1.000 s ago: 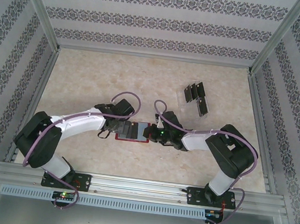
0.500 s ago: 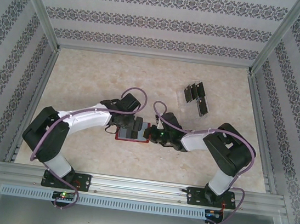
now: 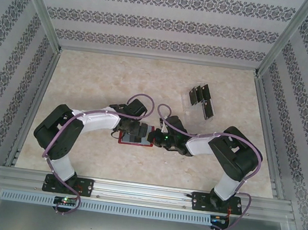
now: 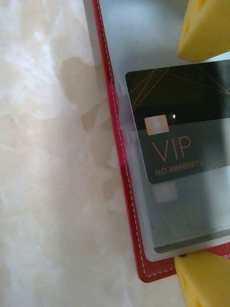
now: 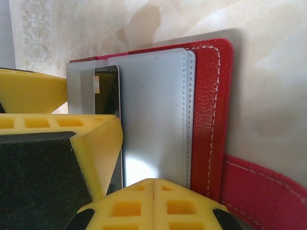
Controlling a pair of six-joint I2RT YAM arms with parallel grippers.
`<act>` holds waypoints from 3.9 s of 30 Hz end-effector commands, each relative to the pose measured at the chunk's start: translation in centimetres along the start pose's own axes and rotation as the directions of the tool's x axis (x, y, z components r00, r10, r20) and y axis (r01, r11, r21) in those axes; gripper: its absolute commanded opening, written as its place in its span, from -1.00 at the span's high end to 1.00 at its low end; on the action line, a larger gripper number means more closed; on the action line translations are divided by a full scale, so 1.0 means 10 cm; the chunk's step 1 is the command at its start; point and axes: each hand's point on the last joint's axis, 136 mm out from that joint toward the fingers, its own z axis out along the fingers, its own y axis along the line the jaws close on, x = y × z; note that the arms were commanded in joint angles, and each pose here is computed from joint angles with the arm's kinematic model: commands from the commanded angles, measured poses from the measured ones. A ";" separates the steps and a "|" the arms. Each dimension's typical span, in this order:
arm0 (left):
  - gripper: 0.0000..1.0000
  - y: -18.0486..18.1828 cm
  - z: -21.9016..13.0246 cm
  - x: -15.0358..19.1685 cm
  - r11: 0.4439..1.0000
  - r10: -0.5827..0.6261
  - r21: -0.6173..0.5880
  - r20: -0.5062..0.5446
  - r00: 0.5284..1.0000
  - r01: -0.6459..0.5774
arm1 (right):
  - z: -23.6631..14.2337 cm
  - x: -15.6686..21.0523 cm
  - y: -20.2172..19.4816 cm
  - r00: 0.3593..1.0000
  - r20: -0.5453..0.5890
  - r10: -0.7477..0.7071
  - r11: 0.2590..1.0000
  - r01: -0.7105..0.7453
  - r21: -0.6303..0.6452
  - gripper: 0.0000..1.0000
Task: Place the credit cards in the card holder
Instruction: Insert the credit card into the card slot, then close the card holder at the center of the table.
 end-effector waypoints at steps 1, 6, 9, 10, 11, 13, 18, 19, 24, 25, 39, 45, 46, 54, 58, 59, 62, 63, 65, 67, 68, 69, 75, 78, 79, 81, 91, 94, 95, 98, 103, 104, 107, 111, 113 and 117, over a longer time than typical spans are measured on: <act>-1.00 0.04 0.03 0.05 0.999 0.001 -0.035 -0.014 1.000 -0.002 | 0.03 0.08 -0.34 0.999 -0.006 0.038 0.993 -0.037 0.109 1.00; -1.00 0.19 -0.01 0.12 0.995 0.009 -0.099 -0.028 1.000 -0.012 | 0.02 0.08 -0.38 0.999 -0.006 0.044 0.991 -0.043 0.125 1.00; -1.00 0.27 -0.04 0.14 0.991 0.020 -0.130 -0.029 0.999 -0.024 | 0.02 0.09 -0.40 0.999 -0.008 0.048 0.990 -0.046 0.135 1.00; -1.00 0.30 -0.04 0.15 0.990 0.022 -0.141 -0.030 0.999 -0.026 | 0.03 0.10 -0.41 0.999 -0.010 0.049 0.989 -0.047 0.138 1.00; -1.00 0.32 -0.05 0.15 0.989 0.023 -0.147 -0.029 0.999 -0.027 | 0.02 0.10 -0.42 0.999 -0.009 0.050 0.989 -0.048 0.139 1.00; -1.00 0.38 -0.06 0.17 0.987 0.022 -0.161 -0.033 0.999 -0.027 | 0.02 0.11 -0.42 0.999 -0.011 0.050 0.989 -0.048 0.140 1.00; -1.00 0.50 -0.09 0.19 0.982 0.020 -0.187 -0.031 0.999 -0.025 | 0.02 0.11 -0.44 0.999 -0.010 0.053 0.988 -0.051 0.145 1.00; -1.00 0.52 -0.10 0.19 0.982 0.019 -0.189 -0.029 0.999 -0.024 | 0.02 0.11 -0.44 0.999 -0.010 0.052 0.988 -0.050 0.146 1.00; -1.00 0.59 -0.15 0.19 0.978 0.020 -0.206 -0.023 1.000 -0.024 | 0.02 0.11 -0.44 0.999 -0.012 0.052 0.988 -0.049 0.148 1.00; -1.00 0.60 -0.16 0.18 0.978 0.018 -0.206 -0.020 1.000 -0.021 | 0.02 0.11 -0.45 0.999 -0.013 0.052 0.988 -0.050 0.147 1.00; -1.00 0.32 -0.32 -0.07 0.998 -0.043 -0.038 0.081 0.996 0.046 | -0.04 -0.02 -0.02 1.000 -0.025 -0.018 0.999 0.019 0.046 0.75; -1.00 0.31 -0.35 -0.11 0.986 -0.146 0.102 0.108 0.983 0.135 | -0.42 -0.24 0.35 0.992 0.034 -0.121 0.991 0.119 0.059 0.38; -1.00 0.31 -0.37 -0.12 0.981 -0.164 0.125 0.118 0.979 0.150 | -0.48 -0.26 0.36 0.991 0.044 -0.130 0.989 0.126 0.075 0.35; -1.00 0.36 -0.45 -0.18 0.925 -0.281 0.305 0.154 0.947 0.224 | -0.80 -0.39 0.03 0.976 0.048 -0.212 0.919 0.183 0.350 -0.01; -1.00 0.29 -0.47 -0.20 0.905 -0.288 0.365 0.155 0.945 0.216 | -0.72 -0.38 -0.03 0.977 0.024 -0.213 0.910 0.189 0.369 -0.02; -1.00 0.28 -0.47 -0.21 0.903 -0.288 0.372 0.157 0.945 0.214 | -0.69 -0.36 -0.04 0.977 0.016 -0.213 0.908 0.192 0.373 -0.01; -1.00 0.27 -0.46 -0.20 0.900 -0.288 0.383 0.157 0.945 0.211 | -0.63 -0.34 -0.09 0.978 0.004 -0.208 0.905 0.191 0.379 0.05; -1.00 0.27 -0.46 -0.20 0.899 -0.289 0.382 0.155 0.945 0.212 | -0.61 -0.34 -0.10 0.978 0.001 -0.207 0.905 0.191 0.382 0.09; -1.00 0.28 -0.45 -0.18 0.901 -0.286 0.380 0.153 0.946 0.211 | -0.59 -0.35 -0.13 0.979 0.003 -0.206 0.903 0.189 0.387 0.15; -1.00 0.29 -0.43 -0.16 0.902 -0.284 0.376 0.149 0.947 0.211 | -0.57 -0.36 -0.15 0.978 0.003 -0.206 0.900 0.188 0.392 0.22; -1.00 0.29 -0.42 -0.16 0.903 -0.284 0.374 0.147 0.947 0.212 | -0.57 -0.36 -0.15 0.979 0.005 -0.206 0.901 0.188 0.392 0.28; -1.00 0.30 -0.41 -0.14 0.905 -0.281 0.368 0.144 0.949 0.213 | -0.56 -0.37 -0.16 0.979 0.006 -0.206 0.901 0.187 0.391 0.36; -1.00 0.36 -0.35 -0.10 0.912 -0.280 0.349 0.143 0.949 0.217 | -0.53 -0.35 -0.21 0.980 -0.004 -0.198 0.901 0.184 0.392 0.95; -1.00 0.35 -0.29 -0.08 0.911 -0.273 0.354 0.135 0.952 0.212 | -0.52 -0.34 -0.23 0.981 -0.010 -0.195 0.901 0.184 0.393 1.00; -1.00 0.34 -0.28 -0.08 0.909 -0.271 0.360 0.134 0.953 0.208 | -0.52 -0.33 -0.25 0.981 -0.012 -0.193 0.901 0.182 0.394 1.00; -1.00 0.29 -0.26 -0.10 0.901 -0.266 0.388 0.141 0.954 0.194 | -0.51 -0.33 -0.26 0.981 -0.014 -0.193 0.900 0.183 0.394 1.00; -1.00 0.15 -0.19 -0.17 0.873 -0.256 0.458 0.135 0.957 0.168 | -0.47 -0.32 -0.27 0.982 -0.020 -0.188 0.903 0.181 0.389 1.00; -1.00 0.08 -0.25 -0.20 0.853 -0.268 0.494 0.140 0.953 0.167 | -0.46 -0.32 -0.27 0.982 -0.022 -0.186 0.904 0.180 0.388 1.00; -1.00 0.07 -0.29 -0.22 0.846 -0.274 0.507 0.145 0.951 0.166 | -0.46 -0.32 -0.27 0.982 -0.024 -0.186 0.904 0.181 0.387 1.00; -1.00 0.01 -0.48 -0.28 0.826 -0.287 0.543 0.175 0.942 0.151 | -0.45 -0.33 -0.25 0.982 -0.026 -0.187 0.905 0.183 0.383 1.00; -1.00 -0.09 -0.80 -0.37 0.795 -0.299 0.595 0.224 0.927 0.113 | -0.44 -0.34 -0.24 0.981 -0.034 -0.193 0.904 0.191 0.383 1.00; -1.00 -0.11 -0.83 -0.38 0.790 -0.301 0.603 0.226 0.926 0.110 | -0.43 -0.34 -0.25 0.981 -0.035 -0.192 0.903 0.191 0.384 1.00; -1.00 -0.21 -0.87 -0.40 0.774 -0.303 0.625 0.223 0.927 0.102 | -0.41 -0.34 -0.26 0.981 -0.036 -0.191 0.903 0.190 0.385 1.00; -1.00 -0.38 -0.86 -0.43 0.759 -0.294 0.645 0.218 0.931 0.089 | -0.38 -0.34 -0.26 0.982 -0.039 -0.186 0.905 0.187 0.382 1.00; -1.00 -0.48 -0.84 -0.43 0.755 -0.285 0.650 0.216 0.934 0.080 | -0.37 -0.34 -0.26 0.982 -0.040 -0.186 0.906 0.187 0.381 1.00; -1.00 -0.70 -0.80 -0.43 0.747 -0.263 0.662 0.212 0.941 0.060 | -0.40 -0.36 -0.26 0.982 -0.035 -0.186 0.905 0.186 0.382 1.00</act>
